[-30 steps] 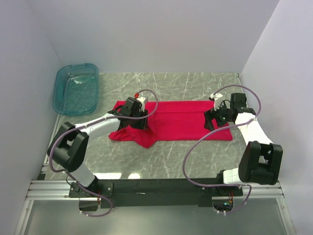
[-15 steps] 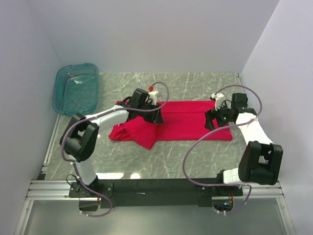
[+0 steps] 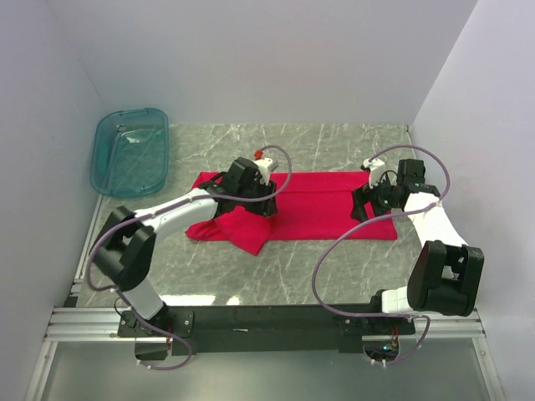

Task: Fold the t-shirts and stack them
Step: Fold the tshirt

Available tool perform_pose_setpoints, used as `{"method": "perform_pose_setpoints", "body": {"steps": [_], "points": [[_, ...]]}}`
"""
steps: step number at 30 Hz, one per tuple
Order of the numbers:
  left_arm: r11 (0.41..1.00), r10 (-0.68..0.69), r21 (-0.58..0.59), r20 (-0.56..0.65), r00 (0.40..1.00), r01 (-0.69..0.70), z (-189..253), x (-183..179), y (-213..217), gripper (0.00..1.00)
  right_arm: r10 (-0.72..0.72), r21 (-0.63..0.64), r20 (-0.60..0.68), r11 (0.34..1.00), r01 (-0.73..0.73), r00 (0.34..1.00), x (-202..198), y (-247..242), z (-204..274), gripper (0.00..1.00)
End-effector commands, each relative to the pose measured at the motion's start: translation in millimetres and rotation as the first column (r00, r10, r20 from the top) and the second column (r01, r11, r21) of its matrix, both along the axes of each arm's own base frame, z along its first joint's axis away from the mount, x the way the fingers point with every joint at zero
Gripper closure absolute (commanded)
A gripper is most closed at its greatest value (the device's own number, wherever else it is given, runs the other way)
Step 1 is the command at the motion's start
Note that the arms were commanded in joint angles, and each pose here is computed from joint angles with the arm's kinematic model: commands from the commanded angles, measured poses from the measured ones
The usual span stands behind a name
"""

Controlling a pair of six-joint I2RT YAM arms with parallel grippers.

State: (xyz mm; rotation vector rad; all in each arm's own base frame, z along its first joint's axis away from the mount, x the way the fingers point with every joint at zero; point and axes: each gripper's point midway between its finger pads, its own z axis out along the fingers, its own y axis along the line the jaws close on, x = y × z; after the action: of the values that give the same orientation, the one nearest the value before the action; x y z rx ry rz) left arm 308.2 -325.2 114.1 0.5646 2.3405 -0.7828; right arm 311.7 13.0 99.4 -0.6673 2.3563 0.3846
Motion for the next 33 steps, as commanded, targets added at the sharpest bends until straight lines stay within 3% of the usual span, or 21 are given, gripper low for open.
{"method": "perform_pose_setpoints", "body": {"steps": [1, 9, 20, 28, 33], "points": [[0.985, 0.111, 0.125, 0.087, 0.990, -0.122, -5.7, 10.6, 30.1, 0.51, 0.008, 0.009, 0.039, 1.000, -0.008, 0.999, 2.3, 1.1, 9.0, 0.00], [0.972, 0.071, 0.223, 0.007, 0.997, -0.071, -48.6, -22.3, 12.4, 0.52, 0.001, 0.001, 0.044, 1.000, -0.001, 0.999, 1.9, -0.8, 10.1, 0.00], [0.936, 0.096, 0.338, 0.017, 0.995, -0.096, -74.8, -27.2, 3.6, 0.52, -0.001, 0.005, 0.044, 1.000, 0.001, 0.999, 2.7, -1.6, 9.8, 0.00], [0.929, 0.088, 0.359, 0.034, 0.996, -0.094, -74.1, -26.8, -0.1, 0.60, -0.005, 0.010, 0.043, 1.000, 0.004, 0.999, 2.4, -2.5, 10.0, 0.00], [0.924, 0.079, 0.372, 0.044, 0.996, -0.090, -71.7, -26.7, -0.4, 0.71, -0.004, 0.011, 0.045, 1.000, 0.003, 0.999, 1.4, -2.8, 10.7, 0.00]]}}
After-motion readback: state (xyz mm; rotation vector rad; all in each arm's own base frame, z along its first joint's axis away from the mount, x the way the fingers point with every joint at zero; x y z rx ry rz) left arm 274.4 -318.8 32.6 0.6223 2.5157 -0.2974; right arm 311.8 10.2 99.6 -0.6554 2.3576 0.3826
